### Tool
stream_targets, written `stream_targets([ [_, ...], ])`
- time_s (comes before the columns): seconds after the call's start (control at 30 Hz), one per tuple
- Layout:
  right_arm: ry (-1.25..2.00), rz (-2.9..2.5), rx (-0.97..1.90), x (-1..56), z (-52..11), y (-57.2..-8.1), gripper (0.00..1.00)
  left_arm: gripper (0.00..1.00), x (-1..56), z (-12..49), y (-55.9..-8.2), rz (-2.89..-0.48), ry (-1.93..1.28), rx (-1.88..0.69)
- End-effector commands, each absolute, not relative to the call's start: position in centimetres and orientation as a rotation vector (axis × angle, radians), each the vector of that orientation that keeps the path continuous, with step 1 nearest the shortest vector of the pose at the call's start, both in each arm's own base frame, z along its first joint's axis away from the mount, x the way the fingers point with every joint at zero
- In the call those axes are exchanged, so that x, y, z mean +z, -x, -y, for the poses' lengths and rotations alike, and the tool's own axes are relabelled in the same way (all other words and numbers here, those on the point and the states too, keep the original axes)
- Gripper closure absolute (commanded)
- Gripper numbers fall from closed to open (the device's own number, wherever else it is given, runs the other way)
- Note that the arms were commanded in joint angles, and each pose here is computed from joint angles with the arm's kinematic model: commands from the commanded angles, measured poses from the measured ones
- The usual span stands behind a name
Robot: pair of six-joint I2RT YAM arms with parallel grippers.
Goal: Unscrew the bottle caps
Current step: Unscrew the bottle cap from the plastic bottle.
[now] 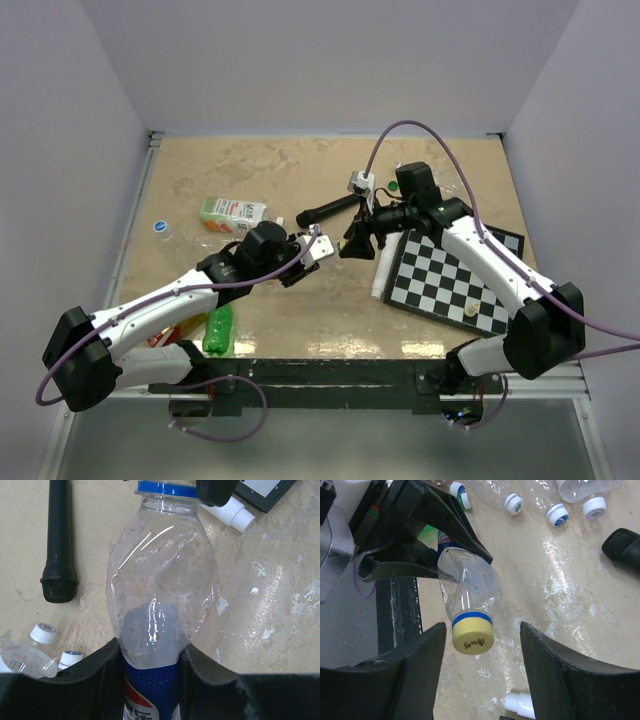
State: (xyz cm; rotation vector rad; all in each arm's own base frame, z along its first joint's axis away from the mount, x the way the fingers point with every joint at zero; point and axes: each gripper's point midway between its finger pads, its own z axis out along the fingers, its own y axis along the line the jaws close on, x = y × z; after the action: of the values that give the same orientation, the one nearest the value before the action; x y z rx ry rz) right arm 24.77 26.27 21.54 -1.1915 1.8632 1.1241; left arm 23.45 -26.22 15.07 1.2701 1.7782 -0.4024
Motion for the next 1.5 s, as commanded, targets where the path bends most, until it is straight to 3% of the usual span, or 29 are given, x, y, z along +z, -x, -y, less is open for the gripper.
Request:
stream_targets([
  [0.0, 1.191, -1.850, 1.134, 22.2, -26.8, -24.7, 0.40, 1.00, 16.6, 26.6, -23.6, -1.732, -1.243, -0.417],
  [0.27, 1.260, -1.783, 1.138, 23.2, -26.7, -23.9, 0.95, 1.00, 16.6, 26.5, -23.7, -1.732, -1.243, -0.410],
  [0.33, 1.304, -1.744, 1.120, 23.4, -26.5, -23.6, 1.00, 1.00, 16.6, 26.5, -23.7, -1.734, -1.243, -0.409],
  [0.53, 1.753, -1.320, 0.934, 22.5, -25.3, -22.1, 1.00, 1.00, 16.5, 26.6, -23.4, -1.730, -1.254, -0.426],
  [0.7, 2.079, -0.639, 0.406, 21.7, -24.1, -23.6, 1.00, 1.00, 16.4, 26.6, -23.5, -1.731, -1.255, -0.422],
  [0.97, 1.989, -0.709, 0.525, 22.2, -25.2, -23.4, 1.00, 1.00, 16.3, 26.7, -23.4, -1.728, -1.258, -0.430],
  [1.13, 1.933, -0.801, 0.571, 22.0, -25.1, -23.2, 0.85, 1.00, 16.2, 26.8, -23.4, -1.729, -1.261, -0.433],
  [1.27, 1.879, -0.897, 0.628, 22.1, -25.2, -23.2, 0.57, 1.00, 16.2, 26.7, -23.4, -1.733, -1.261, -0.429],
  [1.47, 1.792, -1.018, 0.653, 23.6, -24.6, -23.8, 0.39, 1.00, 16.1, 26.8, -23.4, -1.735, -1.261, -0.430],
])
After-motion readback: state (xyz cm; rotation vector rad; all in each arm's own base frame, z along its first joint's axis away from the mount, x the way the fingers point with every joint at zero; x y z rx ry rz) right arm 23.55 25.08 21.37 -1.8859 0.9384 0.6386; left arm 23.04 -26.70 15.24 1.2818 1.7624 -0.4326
